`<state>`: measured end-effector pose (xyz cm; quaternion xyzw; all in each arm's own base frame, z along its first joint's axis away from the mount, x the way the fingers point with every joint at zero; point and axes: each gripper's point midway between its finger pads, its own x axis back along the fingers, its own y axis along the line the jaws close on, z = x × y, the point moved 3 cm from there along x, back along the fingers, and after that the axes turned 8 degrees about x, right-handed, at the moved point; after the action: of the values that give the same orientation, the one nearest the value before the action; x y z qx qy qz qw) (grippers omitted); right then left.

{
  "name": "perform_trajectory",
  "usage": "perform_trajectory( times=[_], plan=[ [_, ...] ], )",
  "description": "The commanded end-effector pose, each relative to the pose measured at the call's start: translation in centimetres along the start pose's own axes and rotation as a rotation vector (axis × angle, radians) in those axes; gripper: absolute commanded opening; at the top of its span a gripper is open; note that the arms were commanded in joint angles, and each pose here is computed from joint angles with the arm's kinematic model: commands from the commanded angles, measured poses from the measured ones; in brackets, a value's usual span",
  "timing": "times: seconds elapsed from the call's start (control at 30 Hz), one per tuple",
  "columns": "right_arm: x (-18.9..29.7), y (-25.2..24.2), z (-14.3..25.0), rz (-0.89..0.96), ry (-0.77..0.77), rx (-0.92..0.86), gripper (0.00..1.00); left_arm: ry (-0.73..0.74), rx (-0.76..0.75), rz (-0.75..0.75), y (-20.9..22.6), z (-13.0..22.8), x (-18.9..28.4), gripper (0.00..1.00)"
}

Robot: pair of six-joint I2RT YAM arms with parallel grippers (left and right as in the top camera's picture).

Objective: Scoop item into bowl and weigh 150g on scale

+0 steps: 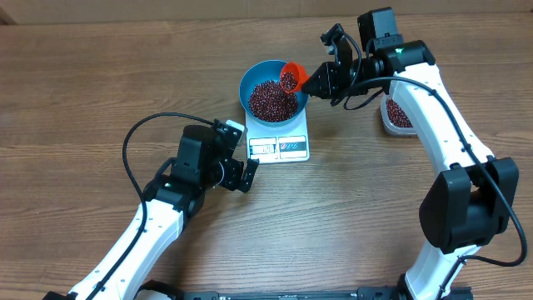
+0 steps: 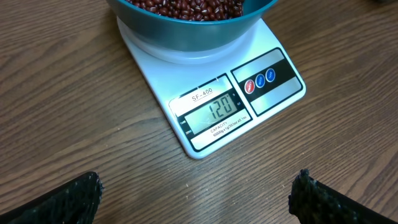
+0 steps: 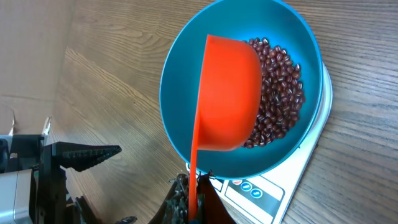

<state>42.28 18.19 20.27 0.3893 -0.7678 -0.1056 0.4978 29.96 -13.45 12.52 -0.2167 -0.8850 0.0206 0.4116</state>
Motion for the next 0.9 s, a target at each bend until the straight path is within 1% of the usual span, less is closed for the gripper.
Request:
perform_trajectory(
  times=[0.0,0.87],
  plan=[
    [1.17,1.27,-1.36,-0.015,-0.042,0.047,0.04,0.005,0.01,-0.005,0.09,0.19,-0.2,1.0],
    [1.17,0.97,-1.71,0.008,-0.056,0.063,0.04,0.005,0.01,-0.005,0.09,0.19,-0.2,0.99]
  ],
)
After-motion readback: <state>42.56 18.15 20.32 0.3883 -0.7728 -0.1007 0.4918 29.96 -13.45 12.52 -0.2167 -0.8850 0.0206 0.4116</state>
